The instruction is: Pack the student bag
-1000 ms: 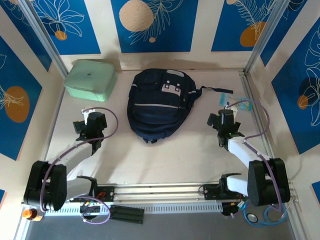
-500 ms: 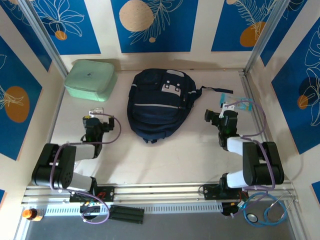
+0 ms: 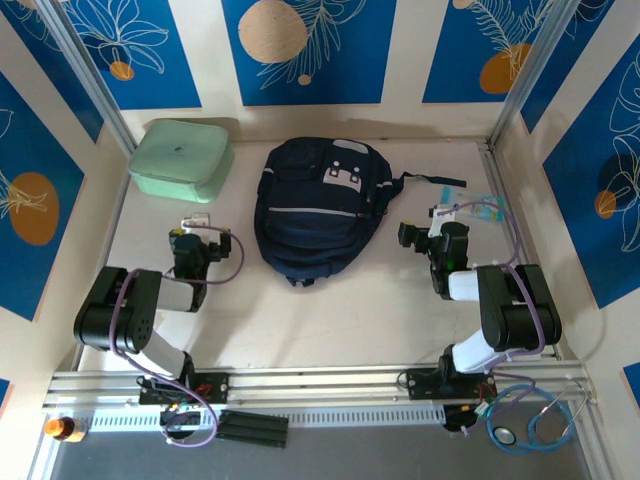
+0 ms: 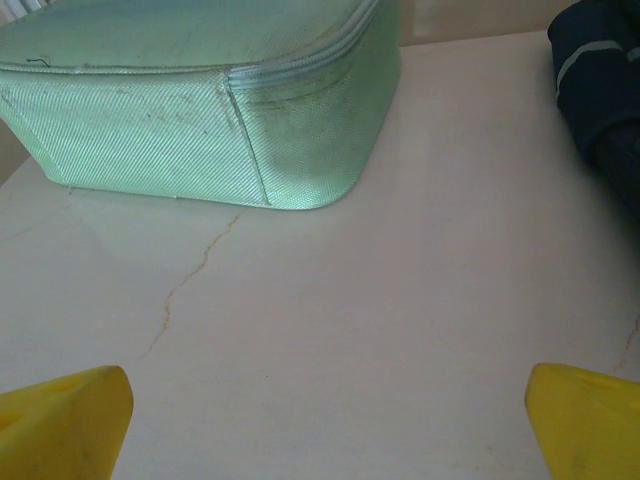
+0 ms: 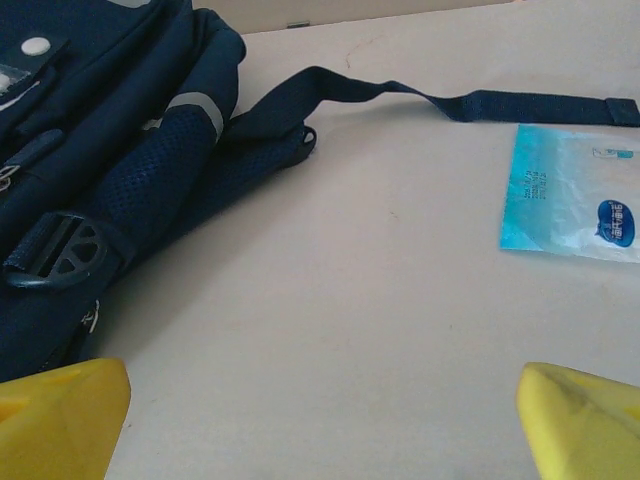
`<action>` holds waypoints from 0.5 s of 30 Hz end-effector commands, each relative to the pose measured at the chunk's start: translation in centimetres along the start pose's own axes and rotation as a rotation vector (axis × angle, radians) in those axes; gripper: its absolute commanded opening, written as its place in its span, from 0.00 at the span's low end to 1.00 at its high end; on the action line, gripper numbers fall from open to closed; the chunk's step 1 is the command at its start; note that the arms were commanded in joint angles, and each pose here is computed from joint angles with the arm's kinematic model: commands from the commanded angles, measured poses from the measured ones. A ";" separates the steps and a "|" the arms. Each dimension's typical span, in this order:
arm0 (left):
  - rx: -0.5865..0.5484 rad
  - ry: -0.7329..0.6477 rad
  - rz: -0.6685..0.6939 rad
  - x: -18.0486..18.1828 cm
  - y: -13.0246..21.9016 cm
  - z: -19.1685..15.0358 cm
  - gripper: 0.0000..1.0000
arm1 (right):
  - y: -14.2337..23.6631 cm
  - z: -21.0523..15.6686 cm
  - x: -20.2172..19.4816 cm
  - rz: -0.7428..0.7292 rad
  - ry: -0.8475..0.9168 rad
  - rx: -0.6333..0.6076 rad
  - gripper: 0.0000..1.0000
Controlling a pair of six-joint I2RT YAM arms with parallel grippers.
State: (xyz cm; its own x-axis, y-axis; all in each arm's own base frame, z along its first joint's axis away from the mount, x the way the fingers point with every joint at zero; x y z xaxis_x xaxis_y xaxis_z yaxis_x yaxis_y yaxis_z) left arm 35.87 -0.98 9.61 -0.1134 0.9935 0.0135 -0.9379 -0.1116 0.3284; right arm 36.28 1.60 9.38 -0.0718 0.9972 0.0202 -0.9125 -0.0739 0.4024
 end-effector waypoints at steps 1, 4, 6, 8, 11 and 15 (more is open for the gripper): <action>-0.030 -0.001 -0.002 0.2 -0.4 0.9 1.00 | -0.2 1.2 0.1 0.014 0.012 -0.040 0.99; -0.026 -0.004 -0.010 0.0 -0.4 0.9 1.00 | -0.2 1.2 0.0 0.013 0.012 -0.041 0.99; -0.028 -0.005 -0.011 0.0 -0.4 0.9 1.00 | -0.2 1.2 0.0 0.013 0.012 -0.040 0.99; -0.021 -0.001 -0.013 0.0 -0.5 0.9 1.00 | -0.2 1.2 0.0 0.013 0.012 -0.040 0.99; -0.022 -0.001 -0.012 0.0 -0.5 0.9 1.00 | -0.2 1.2 0.0 0.012 0.012 -0.040 0.99; -0.009 0.001 -0.013 0.0 -0.7 0.8 1.00 | -0.2 1.2 0.0 0.012 0.012 -0.040 0.99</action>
State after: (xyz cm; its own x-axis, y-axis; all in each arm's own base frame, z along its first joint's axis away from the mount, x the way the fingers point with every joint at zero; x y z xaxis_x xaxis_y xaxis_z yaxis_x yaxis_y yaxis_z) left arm 35.91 -1.08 9.57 -0.1063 0.9942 0.0139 -0.9373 -0.1049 0.3324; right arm 36.28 1.65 9.38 -0.0749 0.9970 0.0216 -0.9122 -0.0773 0.4024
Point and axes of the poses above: each hand's point on the last joint's axis, 136 mm out from that joint toward the fingers, its own y axis back along the fingers, its own x axis along the line the jaws close on, z = x × y, the point moved 3 cm from there along y, back along the fingers, and after that the axes turned 6 degrees about y, right-handed, at the moved point
